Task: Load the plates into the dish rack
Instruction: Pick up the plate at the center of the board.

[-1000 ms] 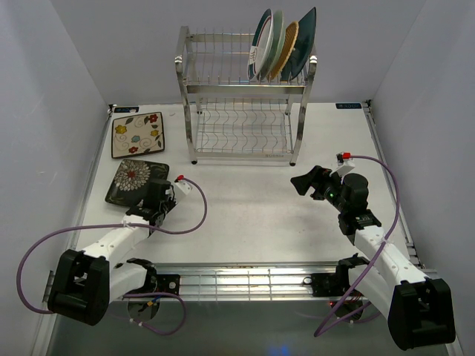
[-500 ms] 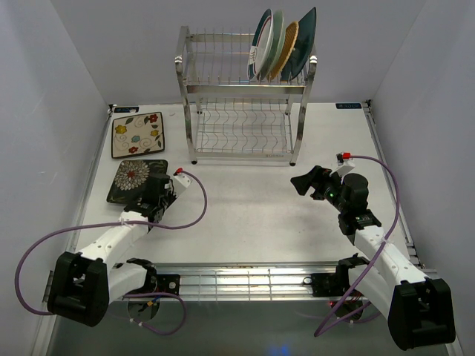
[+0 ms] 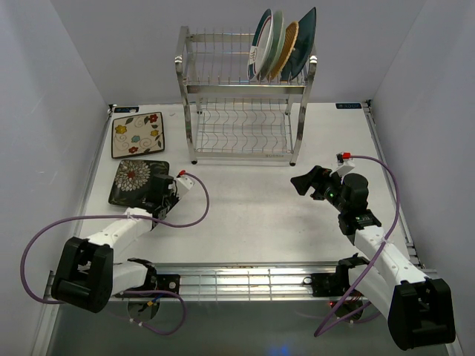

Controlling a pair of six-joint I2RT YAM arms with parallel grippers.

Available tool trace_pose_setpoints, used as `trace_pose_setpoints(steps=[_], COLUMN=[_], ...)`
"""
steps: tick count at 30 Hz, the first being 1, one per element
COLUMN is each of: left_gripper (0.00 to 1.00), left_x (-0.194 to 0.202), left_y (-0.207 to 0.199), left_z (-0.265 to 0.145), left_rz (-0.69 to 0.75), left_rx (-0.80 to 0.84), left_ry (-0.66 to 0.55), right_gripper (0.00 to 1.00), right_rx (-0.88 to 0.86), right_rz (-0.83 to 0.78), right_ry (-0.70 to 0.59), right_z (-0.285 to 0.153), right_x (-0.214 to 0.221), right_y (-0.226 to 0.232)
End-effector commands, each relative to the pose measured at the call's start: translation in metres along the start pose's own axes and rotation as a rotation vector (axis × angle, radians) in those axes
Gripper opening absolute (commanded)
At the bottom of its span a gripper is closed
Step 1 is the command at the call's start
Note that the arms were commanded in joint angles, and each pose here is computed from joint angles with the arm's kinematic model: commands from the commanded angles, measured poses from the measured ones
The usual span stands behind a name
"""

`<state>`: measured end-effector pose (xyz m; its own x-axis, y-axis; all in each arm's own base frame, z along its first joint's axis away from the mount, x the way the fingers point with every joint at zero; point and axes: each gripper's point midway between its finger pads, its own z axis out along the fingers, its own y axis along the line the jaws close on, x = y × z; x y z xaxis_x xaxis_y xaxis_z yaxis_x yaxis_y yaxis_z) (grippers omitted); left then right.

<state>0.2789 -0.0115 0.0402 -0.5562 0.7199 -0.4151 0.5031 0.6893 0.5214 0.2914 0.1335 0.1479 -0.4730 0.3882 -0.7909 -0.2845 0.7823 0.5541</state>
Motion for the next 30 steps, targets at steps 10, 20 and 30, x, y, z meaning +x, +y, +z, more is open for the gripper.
trace_pose_setpoints(steps=[10,20,30], left_gripper=[0.00,0.00,0.00], left_x=[-0.021,-0.034,-0.029], left_y=[-0.020,-0.019,-0.014], left_z=[-0.005,-0.016,-0.008], left_rz=[-0.011,-0.030,-0.033], left_rx=[0.146,0.184,0.164], left_ry=[-0.083,-0.110,-0.069], right_gripper=[0.92,0.93,0.93], right_rx=[-0.023,-0.026,-0.024], right_rz=[-0.013,-0.013,-0.015], right_ry=[-0.044,-0.043,-0.043], right_z=[0.003,0.004,0.002], right_x=[-0.016,-0.016,-0.016], right_y=[0.007,0.008,0.008])
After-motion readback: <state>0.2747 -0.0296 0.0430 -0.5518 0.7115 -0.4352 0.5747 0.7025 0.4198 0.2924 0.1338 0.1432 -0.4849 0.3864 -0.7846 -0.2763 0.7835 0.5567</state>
